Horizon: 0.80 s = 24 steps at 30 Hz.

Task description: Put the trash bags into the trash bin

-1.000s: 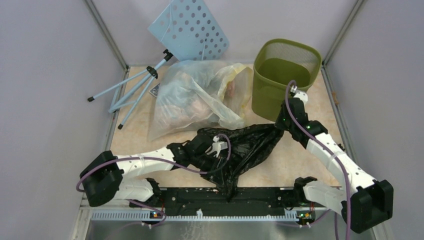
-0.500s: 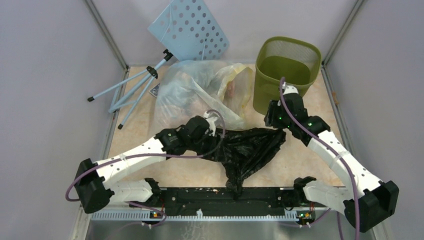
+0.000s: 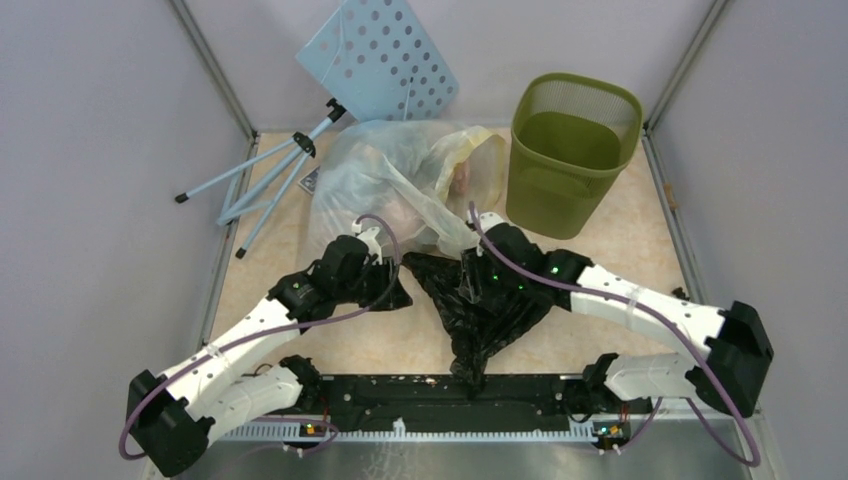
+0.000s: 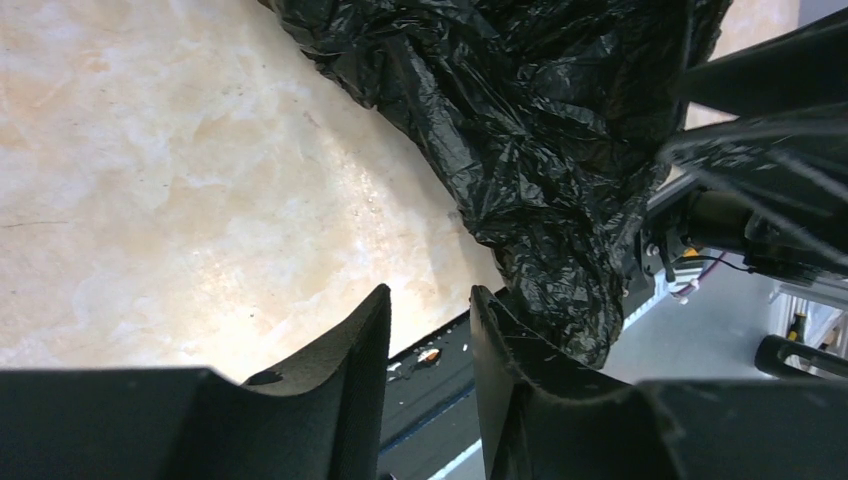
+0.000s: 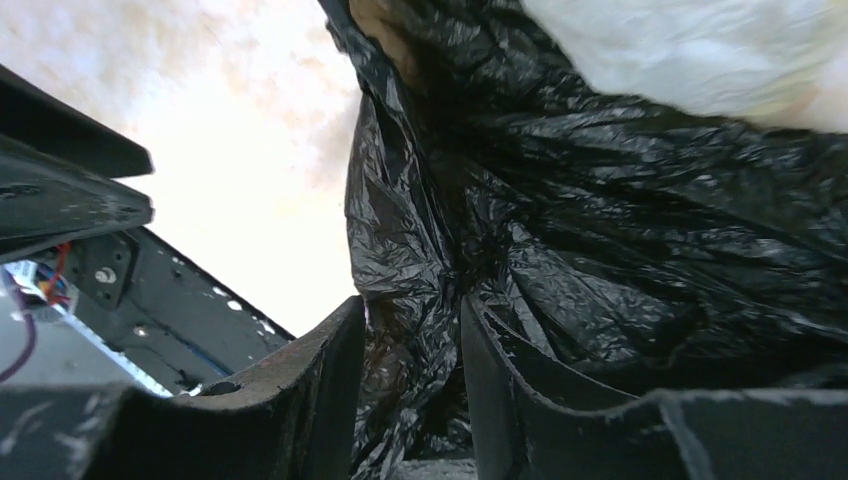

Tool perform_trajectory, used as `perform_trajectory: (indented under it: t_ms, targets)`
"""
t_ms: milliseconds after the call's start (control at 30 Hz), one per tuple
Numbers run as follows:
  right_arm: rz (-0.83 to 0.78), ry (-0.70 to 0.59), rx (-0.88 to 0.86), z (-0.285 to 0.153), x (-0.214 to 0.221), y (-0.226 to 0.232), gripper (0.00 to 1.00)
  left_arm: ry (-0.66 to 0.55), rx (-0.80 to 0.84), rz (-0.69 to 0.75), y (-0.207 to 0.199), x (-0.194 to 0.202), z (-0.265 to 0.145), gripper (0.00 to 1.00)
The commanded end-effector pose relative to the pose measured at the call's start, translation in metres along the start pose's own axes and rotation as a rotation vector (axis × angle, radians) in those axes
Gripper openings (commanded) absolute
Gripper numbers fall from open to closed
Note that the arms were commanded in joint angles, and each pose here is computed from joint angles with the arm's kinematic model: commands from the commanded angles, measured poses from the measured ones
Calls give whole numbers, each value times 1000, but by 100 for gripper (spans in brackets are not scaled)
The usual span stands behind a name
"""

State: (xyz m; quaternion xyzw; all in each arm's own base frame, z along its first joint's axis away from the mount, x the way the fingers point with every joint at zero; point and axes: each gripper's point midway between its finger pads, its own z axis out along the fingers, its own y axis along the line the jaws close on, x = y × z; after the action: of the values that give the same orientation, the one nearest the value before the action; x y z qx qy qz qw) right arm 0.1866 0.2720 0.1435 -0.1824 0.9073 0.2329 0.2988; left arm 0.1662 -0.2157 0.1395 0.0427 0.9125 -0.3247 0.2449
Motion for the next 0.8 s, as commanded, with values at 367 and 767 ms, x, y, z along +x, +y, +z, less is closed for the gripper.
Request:
perform_trajectory:
  t_ms: [367, 767]
  targets:
    - [56, 141, -6, 36, 65, 1, 32, -152, 23, -35, 8, -13, 6, 42]
    - [25, -77, 102, -34, -17, -2, 0, -86, 137, -89, -1, 10, 14, 42]
